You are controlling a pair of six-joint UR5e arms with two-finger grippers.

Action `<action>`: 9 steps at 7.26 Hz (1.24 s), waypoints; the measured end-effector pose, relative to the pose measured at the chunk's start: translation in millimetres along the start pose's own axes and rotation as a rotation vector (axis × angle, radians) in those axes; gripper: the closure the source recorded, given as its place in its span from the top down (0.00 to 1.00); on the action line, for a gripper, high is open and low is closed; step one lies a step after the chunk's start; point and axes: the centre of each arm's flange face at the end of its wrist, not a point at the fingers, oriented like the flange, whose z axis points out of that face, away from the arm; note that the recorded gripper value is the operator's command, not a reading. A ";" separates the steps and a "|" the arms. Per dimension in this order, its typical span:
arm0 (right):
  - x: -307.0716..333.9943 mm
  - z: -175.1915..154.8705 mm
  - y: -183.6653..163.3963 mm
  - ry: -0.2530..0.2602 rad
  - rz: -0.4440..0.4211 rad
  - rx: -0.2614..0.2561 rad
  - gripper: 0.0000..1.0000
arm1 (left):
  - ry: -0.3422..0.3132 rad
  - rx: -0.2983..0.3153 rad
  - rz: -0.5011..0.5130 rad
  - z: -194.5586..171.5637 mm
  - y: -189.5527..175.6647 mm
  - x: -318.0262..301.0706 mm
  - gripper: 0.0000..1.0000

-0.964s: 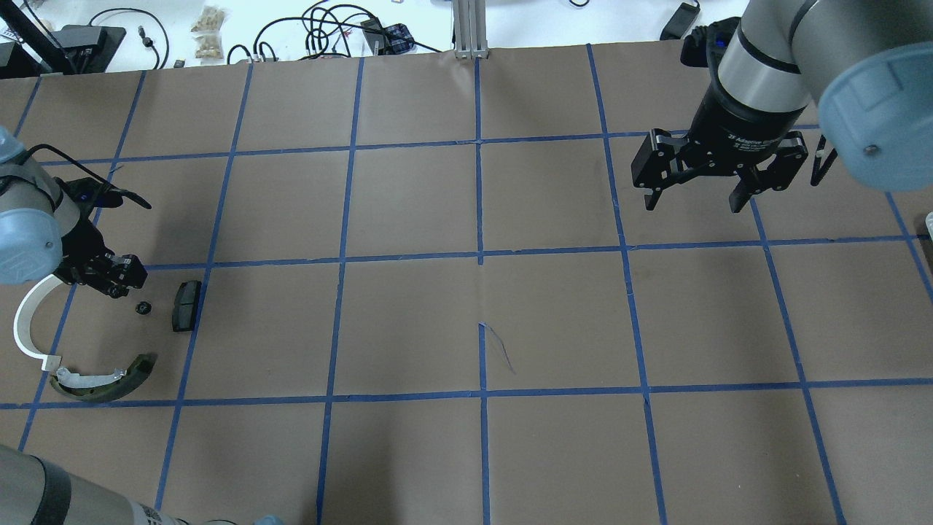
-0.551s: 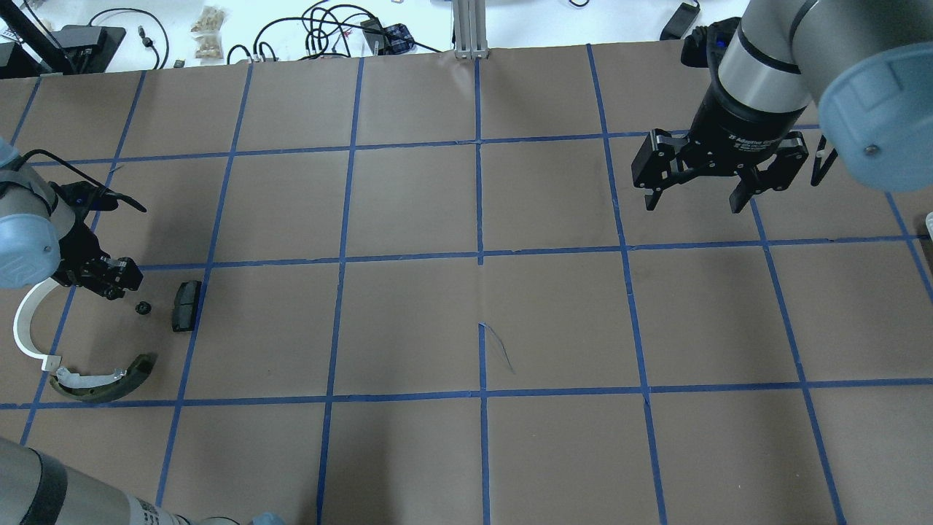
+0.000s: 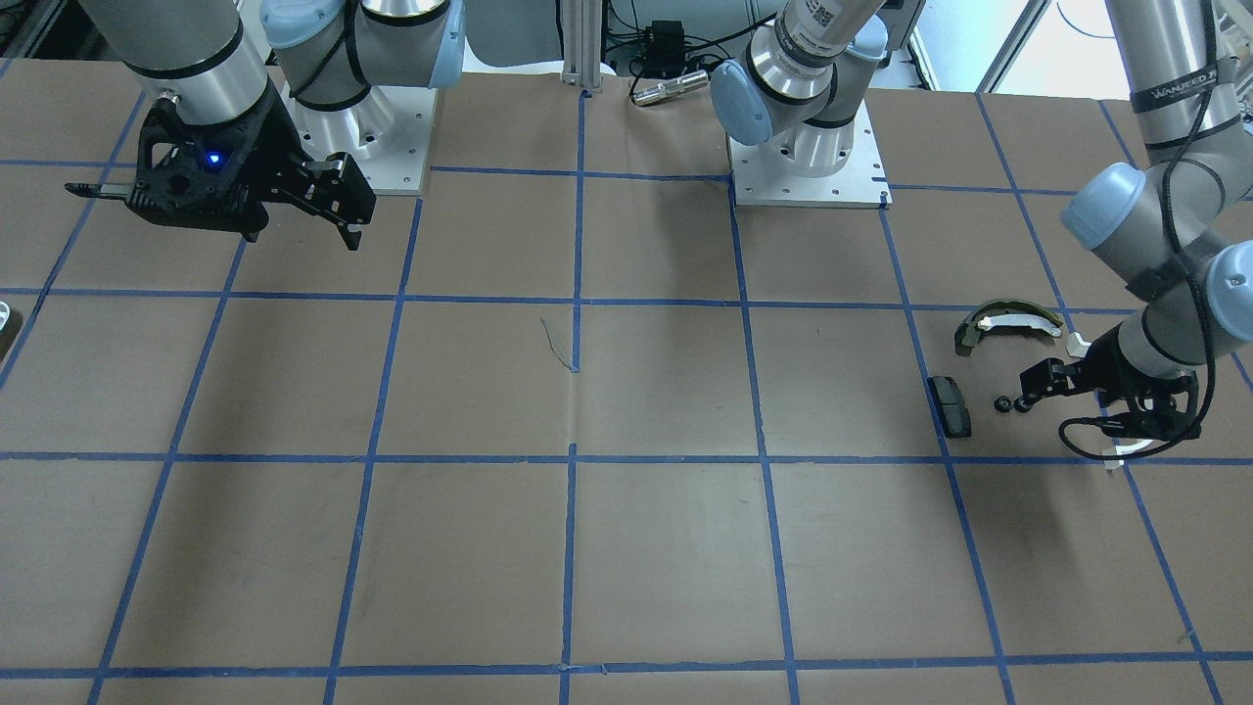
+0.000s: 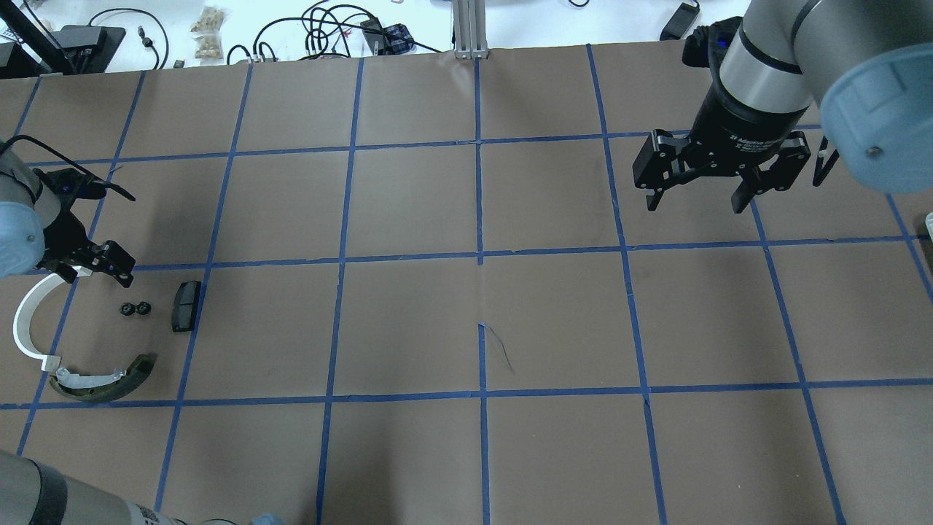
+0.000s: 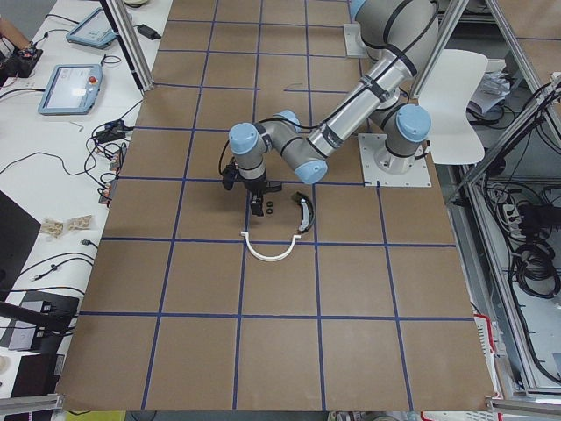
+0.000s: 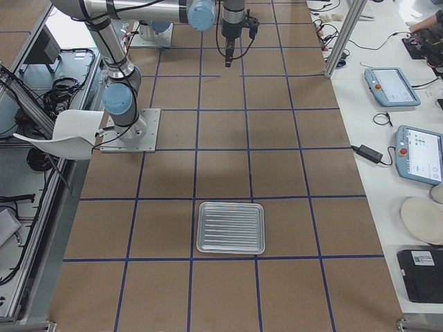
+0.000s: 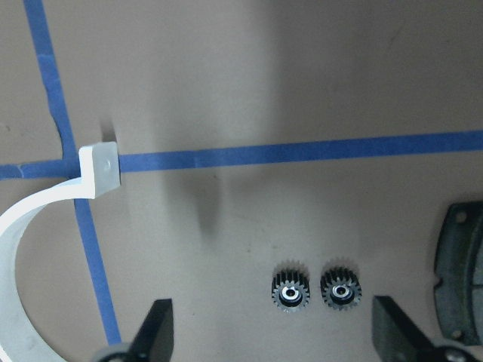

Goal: Place bearing gear from tray to pile

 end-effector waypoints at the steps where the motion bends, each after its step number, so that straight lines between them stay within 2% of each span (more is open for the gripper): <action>1: 0.1 -0.1 0.0 0.001 0.000 0.001 1.00 | 0.049 -0.003 -0.016 -31.2 -1.3 8.1 1.00; 2: 0.1 -0.3 0.0 0.001 0.000 0.002 1.00 | 0.095 -0.008 -0.035 -69.2 -2.3 24.4 1.00; 3: 0.2 -0.6 -0.1 0.001 0.000 0.003 1.00 | 0.114 -0.011 -0.053 -110.6 -3.4 52.6 1.00; 5: 1.9 -1.4 -1.2 0.001 0.002 0.006 1.00 | 0.109 -0.014 -0.114 -186.4 2.2 130.2 1.00; 6: 2.5 -1.9 -1.6 0.001 0.002 0.008 1.00 | 0.090 0.005 -0.138 -217.9 10.0 180.2 1.00; 9: 2.9 -1.9 -1.7 0.001 0.002 0.008 1.00 | 0.057 0.094 -0.093 -271.4 61.8 311.1 1.00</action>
